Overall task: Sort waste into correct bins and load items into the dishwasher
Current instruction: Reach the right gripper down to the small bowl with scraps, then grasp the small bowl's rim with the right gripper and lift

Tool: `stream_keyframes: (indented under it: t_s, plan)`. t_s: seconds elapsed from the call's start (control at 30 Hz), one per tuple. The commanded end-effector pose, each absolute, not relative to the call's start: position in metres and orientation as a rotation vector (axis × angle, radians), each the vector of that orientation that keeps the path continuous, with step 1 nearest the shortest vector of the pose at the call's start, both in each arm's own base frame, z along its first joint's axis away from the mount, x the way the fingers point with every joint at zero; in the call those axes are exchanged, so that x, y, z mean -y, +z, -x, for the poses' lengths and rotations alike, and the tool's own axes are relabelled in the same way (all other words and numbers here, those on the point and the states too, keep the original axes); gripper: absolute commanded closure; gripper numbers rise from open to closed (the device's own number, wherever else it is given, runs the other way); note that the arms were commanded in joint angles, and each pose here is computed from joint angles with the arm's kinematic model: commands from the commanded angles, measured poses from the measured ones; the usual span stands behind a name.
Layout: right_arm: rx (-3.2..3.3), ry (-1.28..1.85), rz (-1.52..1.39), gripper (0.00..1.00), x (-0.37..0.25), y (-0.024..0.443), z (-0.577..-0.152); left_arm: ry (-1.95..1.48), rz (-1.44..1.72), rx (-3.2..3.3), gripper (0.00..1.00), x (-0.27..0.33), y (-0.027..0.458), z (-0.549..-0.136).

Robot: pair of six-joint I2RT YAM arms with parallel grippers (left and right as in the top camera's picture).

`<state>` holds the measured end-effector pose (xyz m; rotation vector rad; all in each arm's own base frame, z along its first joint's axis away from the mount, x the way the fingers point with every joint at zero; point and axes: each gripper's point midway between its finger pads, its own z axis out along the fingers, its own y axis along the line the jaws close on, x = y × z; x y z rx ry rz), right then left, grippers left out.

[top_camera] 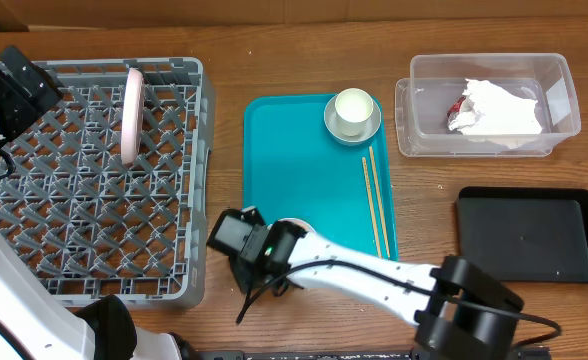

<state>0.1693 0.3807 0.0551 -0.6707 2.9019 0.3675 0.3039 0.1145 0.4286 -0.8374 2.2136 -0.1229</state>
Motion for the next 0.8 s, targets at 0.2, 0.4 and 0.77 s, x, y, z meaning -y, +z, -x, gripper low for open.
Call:
stream_keyframes:
  t_s: [0.2,0.4,0.77]
  plan:
    - [-2.921,0.294,0.654,0.59,-0.380,0.035,-0.173,-0.142,0.860,-2.213,0.00,-0.115,0.426,-0.306]
    - [-2.905,0.262,0.646,0.73,-0.377,0.035,-0.177,-0.142,0.860,-2.213,0.00,-0.115,0.426,-0.306]
    - [-2.756,0.090,0.695,0.94,-0.366,0.043,-0.206,-0.142,0.860,-2.213,0.00,-0.115,0.426,-0.306]
